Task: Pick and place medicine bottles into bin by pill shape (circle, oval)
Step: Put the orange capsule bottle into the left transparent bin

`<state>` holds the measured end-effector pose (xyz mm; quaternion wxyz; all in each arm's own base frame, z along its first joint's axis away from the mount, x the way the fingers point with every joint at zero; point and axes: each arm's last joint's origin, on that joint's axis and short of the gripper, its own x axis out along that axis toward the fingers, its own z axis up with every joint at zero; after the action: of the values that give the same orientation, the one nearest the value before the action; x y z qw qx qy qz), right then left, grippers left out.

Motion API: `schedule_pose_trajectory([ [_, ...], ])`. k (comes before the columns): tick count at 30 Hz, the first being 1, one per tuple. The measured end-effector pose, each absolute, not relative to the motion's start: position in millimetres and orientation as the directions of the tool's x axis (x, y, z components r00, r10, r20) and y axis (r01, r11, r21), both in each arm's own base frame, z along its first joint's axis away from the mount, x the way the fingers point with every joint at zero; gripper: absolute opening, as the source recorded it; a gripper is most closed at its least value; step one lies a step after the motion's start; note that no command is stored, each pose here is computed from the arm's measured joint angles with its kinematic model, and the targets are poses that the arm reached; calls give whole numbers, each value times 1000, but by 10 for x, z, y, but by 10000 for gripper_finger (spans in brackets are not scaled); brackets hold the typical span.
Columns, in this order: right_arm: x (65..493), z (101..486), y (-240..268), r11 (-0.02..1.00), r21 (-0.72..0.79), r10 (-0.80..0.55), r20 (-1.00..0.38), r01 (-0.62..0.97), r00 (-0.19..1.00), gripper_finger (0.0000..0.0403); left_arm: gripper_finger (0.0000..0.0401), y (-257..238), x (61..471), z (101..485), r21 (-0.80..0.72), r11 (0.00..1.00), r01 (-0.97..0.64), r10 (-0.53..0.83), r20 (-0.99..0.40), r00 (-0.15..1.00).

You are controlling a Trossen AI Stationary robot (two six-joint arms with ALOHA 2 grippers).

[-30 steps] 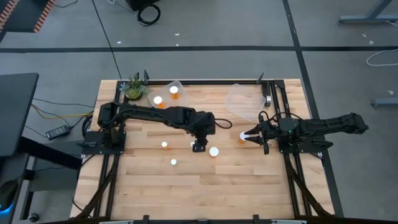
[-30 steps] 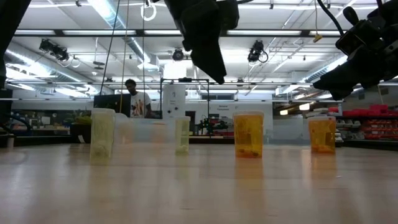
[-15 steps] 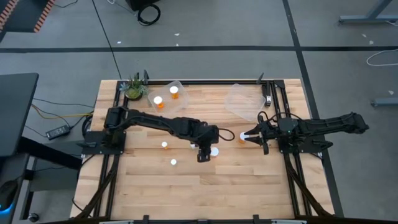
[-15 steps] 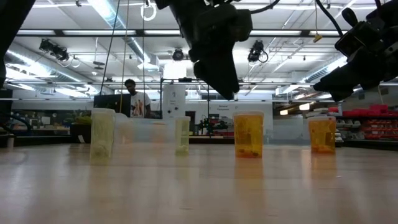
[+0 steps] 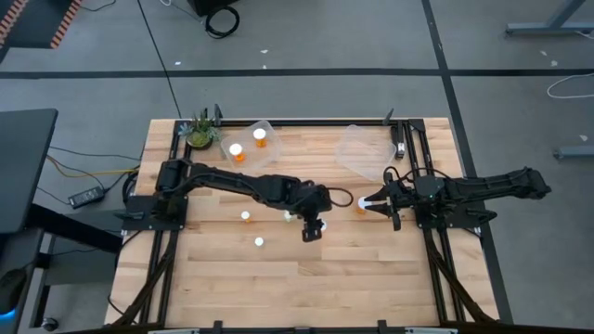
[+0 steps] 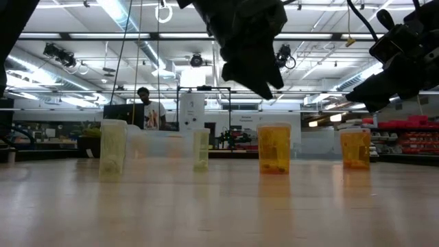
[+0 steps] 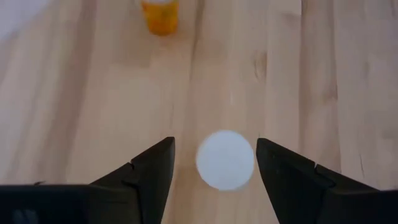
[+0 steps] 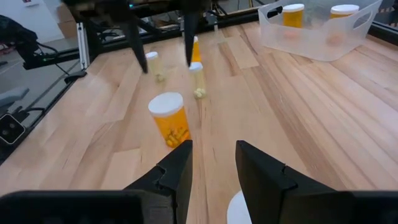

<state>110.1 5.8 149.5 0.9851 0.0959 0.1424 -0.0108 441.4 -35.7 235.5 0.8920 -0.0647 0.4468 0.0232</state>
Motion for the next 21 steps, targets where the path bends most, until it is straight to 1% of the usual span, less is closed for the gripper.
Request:
schedule_pose_trajectory([
  [2,1101,1495,57,981,186,6,-282,49,959,129,234,-338,4497,2415,-93,991,-95,-15,-786,618],
  [6,1100,1492,57,981,186,6,-285,49,959,129,234,-332,4667,2479,-51,997,-59,-8,-820,573],
  [12,1104,1488,58,981,185,6,-290,50,957,129,234,-329,4871,2395,-9,1000,-25,3,-899,438],
  [14,1104,1489,58,981,185,6,-289,50,957,129,235,-330,4903,2378,-5,1000,-22,4,-908,419],
  [18,1105,1489,58,981,186,6,-288,50,958,129,249,-349,4896,2350,3,1000,-4,4,-922,387],
  [21,1105,1488,58,981,185,6,-289,50,957,129,268,-388,4889,2347,5,1000,17,-1,-924,381],
])
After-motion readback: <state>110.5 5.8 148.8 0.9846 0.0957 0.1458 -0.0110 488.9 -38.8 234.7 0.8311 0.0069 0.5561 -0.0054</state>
